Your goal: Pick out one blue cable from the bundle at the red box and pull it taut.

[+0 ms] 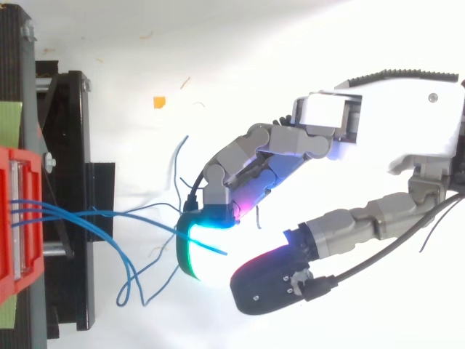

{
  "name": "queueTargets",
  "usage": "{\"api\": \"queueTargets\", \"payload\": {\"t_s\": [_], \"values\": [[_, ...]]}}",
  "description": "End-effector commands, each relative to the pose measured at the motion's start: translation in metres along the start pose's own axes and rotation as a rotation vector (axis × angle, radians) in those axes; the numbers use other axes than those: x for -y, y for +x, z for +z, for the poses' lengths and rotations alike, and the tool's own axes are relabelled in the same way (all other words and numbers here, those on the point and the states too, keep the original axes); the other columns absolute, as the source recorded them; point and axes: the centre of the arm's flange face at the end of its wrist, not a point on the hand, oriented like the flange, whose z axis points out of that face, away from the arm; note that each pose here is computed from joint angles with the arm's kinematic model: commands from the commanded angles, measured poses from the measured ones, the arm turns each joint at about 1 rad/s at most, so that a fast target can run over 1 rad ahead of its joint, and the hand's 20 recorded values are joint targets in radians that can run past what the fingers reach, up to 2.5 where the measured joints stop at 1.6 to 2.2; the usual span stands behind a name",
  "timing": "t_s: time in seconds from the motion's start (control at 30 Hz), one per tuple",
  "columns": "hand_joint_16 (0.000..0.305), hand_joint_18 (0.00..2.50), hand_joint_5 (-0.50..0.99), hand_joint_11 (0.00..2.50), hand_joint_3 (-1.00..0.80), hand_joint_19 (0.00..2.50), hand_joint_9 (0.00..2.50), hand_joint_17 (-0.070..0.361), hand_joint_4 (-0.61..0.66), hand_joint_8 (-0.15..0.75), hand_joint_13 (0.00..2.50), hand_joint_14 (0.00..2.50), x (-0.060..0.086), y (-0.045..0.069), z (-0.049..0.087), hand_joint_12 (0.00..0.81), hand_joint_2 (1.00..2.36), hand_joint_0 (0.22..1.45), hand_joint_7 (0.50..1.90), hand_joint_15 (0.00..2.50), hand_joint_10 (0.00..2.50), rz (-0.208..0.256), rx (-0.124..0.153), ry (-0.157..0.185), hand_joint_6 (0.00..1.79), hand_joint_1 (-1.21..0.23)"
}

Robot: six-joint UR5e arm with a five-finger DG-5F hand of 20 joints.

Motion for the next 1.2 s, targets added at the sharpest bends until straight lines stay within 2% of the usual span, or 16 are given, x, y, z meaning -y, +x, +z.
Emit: {"api": "queueTargets", "payload": {"t_s": [0.0,0.6,1.17], "values": [[0.009,0.19,-0.08,0.32,-0.01,0.48,0.88,0.020,-0.15,0.173,0.70,0.02,0.0002,-0.0009,0.0000,0.198,1.01,0.62,1.07,0.47,0.01,0.000,0.001,0.000,0.90,-0.87],[0.005,0.09,-0.08,0.33,-0.03,0.50,0.90,0.010,-0.15,0.181,0.65,0.02,0.0008,0.0002,-0.0002,0.156,1.02,0.63,1.08,0.48,0.01,0.000,0.000,0.002,0.89,-0.87],[0.005,0.09,-0.08,0.36,-0.02,0.54,0.94,0.011,-0.15,0.173,0.67,0.02,0.0001,0.0001,0.0000,0.166,1.02,0.62,1.07,0.51,0.01,0.000,0.000,0.000,0.89,-0.87]]}}
